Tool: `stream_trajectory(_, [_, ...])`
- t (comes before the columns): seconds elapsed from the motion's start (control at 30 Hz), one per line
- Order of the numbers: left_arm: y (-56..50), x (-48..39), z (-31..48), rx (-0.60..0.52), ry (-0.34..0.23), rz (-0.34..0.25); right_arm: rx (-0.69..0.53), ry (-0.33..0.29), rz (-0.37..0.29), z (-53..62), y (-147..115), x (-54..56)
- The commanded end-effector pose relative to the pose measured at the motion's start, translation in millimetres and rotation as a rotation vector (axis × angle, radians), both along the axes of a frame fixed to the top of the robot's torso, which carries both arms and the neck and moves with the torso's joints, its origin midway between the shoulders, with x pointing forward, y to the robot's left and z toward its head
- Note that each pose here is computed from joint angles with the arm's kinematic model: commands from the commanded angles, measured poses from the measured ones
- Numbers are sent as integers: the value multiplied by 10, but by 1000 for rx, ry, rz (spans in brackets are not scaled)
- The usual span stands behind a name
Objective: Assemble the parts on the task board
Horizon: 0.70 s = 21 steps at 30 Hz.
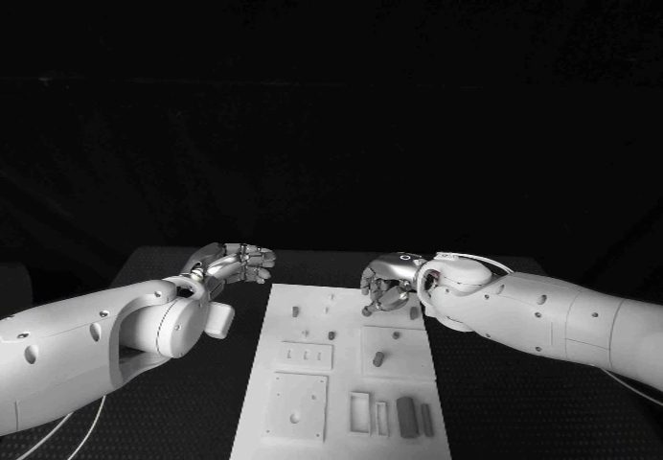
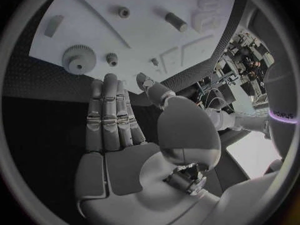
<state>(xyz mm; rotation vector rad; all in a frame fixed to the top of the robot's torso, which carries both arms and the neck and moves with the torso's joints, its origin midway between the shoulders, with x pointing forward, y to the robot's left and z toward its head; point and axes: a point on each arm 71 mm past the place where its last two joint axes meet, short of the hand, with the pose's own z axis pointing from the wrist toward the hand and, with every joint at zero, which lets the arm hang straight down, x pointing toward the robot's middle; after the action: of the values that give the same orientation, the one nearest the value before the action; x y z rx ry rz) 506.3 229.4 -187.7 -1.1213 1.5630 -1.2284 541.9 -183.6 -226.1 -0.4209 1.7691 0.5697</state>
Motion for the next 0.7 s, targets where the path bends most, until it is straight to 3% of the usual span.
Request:
stream_trajectory(0.03, [-24,-15,16,-10,-2,-24,-41,-42,-13,1,-14,19])
stream_trajectory(0.7, [-25,-3,8,-11,5,-27,-72,-78,-14,-37,31,11])
